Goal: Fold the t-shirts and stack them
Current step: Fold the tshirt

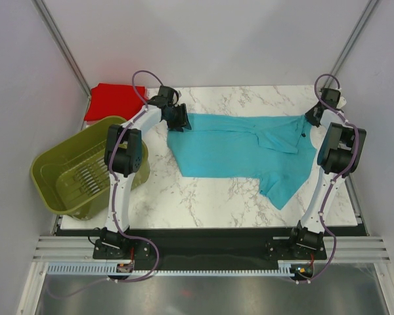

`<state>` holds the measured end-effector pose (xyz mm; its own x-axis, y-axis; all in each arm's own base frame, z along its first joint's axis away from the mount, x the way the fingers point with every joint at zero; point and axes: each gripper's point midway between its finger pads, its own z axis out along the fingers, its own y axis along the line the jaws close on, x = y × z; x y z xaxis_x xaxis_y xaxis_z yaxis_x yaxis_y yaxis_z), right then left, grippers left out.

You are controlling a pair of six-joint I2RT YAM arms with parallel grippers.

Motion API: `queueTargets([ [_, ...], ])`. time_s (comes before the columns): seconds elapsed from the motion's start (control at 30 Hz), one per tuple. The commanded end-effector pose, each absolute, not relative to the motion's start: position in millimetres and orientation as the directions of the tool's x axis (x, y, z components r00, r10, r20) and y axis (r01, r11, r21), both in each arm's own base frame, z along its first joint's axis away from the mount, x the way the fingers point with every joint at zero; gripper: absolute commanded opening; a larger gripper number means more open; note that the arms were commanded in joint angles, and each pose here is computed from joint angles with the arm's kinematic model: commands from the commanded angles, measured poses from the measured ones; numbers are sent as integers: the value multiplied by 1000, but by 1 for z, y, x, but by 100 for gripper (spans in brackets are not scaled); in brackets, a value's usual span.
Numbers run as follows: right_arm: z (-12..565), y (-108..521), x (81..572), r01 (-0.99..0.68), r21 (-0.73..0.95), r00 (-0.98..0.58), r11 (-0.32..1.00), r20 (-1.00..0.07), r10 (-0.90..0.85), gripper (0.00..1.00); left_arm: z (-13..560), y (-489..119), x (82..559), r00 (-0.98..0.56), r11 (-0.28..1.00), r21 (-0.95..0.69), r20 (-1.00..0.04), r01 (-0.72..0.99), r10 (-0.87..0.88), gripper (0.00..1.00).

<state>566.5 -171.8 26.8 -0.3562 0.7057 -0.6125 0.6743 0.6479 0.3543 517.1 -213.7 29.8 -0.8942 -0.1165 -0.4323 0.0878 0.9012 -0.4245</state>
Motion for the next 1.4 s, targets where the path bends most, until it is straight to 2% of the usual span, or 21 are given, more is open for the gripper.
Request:
queueTargets([
  [0.0, 30, -184, 573, 680, 385, -302, 624, -628, 717, 20, -7, -193, 509, -925, 934, -357, -363, 28, -111, 53],
  [0.1, 52, -180, 585, 634, 422, -301, 648, -637, 709, 22, 30, -203, 519, -901, 911, -404, -421, 86, -102, 54],
  [0.23, 85, -177, 572, 639, 405, -317, 654, -635, 704, 29, 98, -208, 525, -848, 888, -436, -518, 148, -113, 56],
  [0.33, 109, -173, 552, 671, 387, -321, 632, -616, 719, 39, 139, -209, 512, -820, 876, -454, -557, 165, -134, 57],
  [0.47, 132, -156, 508, 734, 371, -323, 568, -545, 774, 42, 146, -200, 477, -821, 902, -406, -559, 150, -114, 57],
  [0.5, 118, -148, 487, 774, 331, -338, 540, -504, 795, 43, 146, -200, 469, -825, 903, -402, -554, 148, -111, 57],
  [0.57, 137, -134, 466, 772, 333, -338, 542, -508, 793, 45, 145, -202, 442, -840, 900, -405, -535, 163, -88, 57],
  [0.6, 123, -126, 445, 800, 307, -341, 515, -473, 812, 45, 146, -202, 432, -840, 901, -397, -538, 173, -75, 57],
  [0.67, 139, -106, 423, 788, 322, -345, 525, -475, 809, 45, 131, -202, 405, -856, 917, -357, -516, 176, -36, 56],
  [0.7, 125, -95, 404, 796, 284, -378, 535, -457, 805, 46, 142, -203, 396, -842, 916, -350, -539, 197, -25, 56],
  [0.8, 123, -45, 384, 731, 249, -478, 635, -477, 738, 47, 146, -209, 368, -831, 913, -322, -556, 251, 32, 56],
  [0.93, 117, 46, 382, 511, 298, -644, 807, -489, 588, 46, 157, -201, 348, -819, 914, -323, -574, 245, 17, 56],
  [1.0, 121, 91, 390, 305, 384, -689, 871, -543, 480, 45, 159, -196, 345, -819, 918, -326, -574, 226, -3, 54],
  [1.1, 128, 170, 388, 13, 413, -716, 911, -632, 297, 44, 171, -179, 338, -801, 927, -330, -596, 178, -58, 52],
  [1.13, 119, 208, 376, -90, 394, -739, 915, -642, 204, 44, 188, -170, 335, -769, 927, -337, -632, 165, -93, 52],
  [1.2, 122, 240, 380, -188, 324, -707, 927, -700, 101, 44, 210, -164, 331, -731, 921, -353, -670, 163, -127, 52],
  [1.23, 103, 268, 369, -252, 277, -721, 927, -692, 11, 45, 228, -160, 331, -701, 916, -369, -695, 155, -161, 52],
  [1.27, 112, 283, 376, -292, 227, -683, 929, -729, -37, 45, 251, -154, 324, -656, 909, -383, -731, 164, -189, 53],
  [1.33, 90, 318, 363, -367, 162, -679, 916, -719, -145, 46, 281, -142, 320, -593, 903, -405, -766, 142, -250, 54],
  [1.37, 98, 334, 367, -399, 147, -652, 905, -740, -167, 46, 301, -136, 311, -545, 898, -413, -792, 148, -274, 55],
])
